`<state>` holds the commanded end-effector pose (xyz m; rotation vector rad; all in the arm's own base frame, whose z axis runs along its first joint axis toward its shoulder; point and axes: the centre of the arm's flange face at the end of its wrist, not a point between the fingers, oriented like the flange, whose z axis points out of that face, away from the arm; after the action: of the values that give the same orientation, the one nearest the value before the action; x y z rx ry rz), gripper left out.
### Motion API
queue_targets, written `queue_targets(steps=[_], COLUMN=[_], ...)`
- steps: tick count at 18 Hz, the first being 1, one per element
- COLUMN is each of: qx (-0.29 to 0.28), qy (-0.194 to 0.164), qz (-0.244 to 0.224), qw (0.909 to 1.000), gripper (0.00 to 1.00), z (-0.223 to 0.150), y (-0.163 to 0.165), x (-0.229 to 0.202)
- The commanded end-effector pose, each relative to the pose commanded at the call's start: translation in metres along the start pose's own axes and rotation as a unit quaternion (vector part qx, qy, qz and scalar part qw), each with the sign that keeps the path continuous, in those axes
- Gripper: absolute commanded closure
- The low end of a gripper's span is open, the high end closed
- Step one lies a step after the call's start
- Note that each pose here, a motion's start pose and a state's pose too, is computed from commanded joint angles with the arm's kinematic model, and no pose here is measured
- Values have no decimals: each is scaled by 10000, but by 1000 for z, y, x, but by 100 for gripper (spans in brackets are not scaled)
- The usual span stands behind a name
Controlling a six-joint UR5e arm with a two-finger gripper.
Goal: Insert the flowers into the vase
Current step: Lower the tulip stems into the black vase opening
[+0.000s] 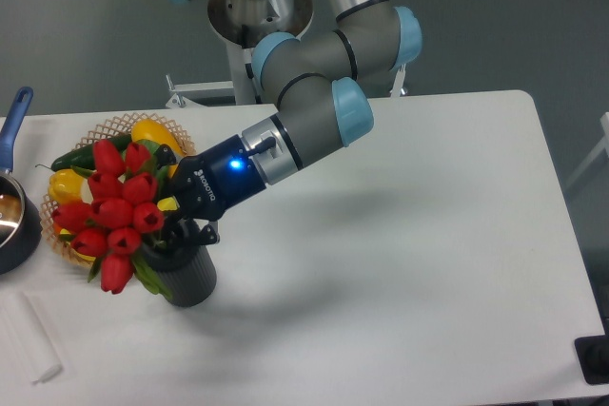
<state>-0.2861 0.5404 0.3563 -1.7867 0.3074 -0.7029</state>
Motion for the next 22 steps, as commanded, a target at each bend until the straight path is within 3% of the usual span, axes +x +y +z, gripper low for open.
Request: queue_targets(steps=[4,22], qx=[-216,-282], qy=[-120,-57], qz=[91,115], qw=[9997,9995], gripper=[65,63], z=[0,6], y=[8,43], x=[-6,-5])
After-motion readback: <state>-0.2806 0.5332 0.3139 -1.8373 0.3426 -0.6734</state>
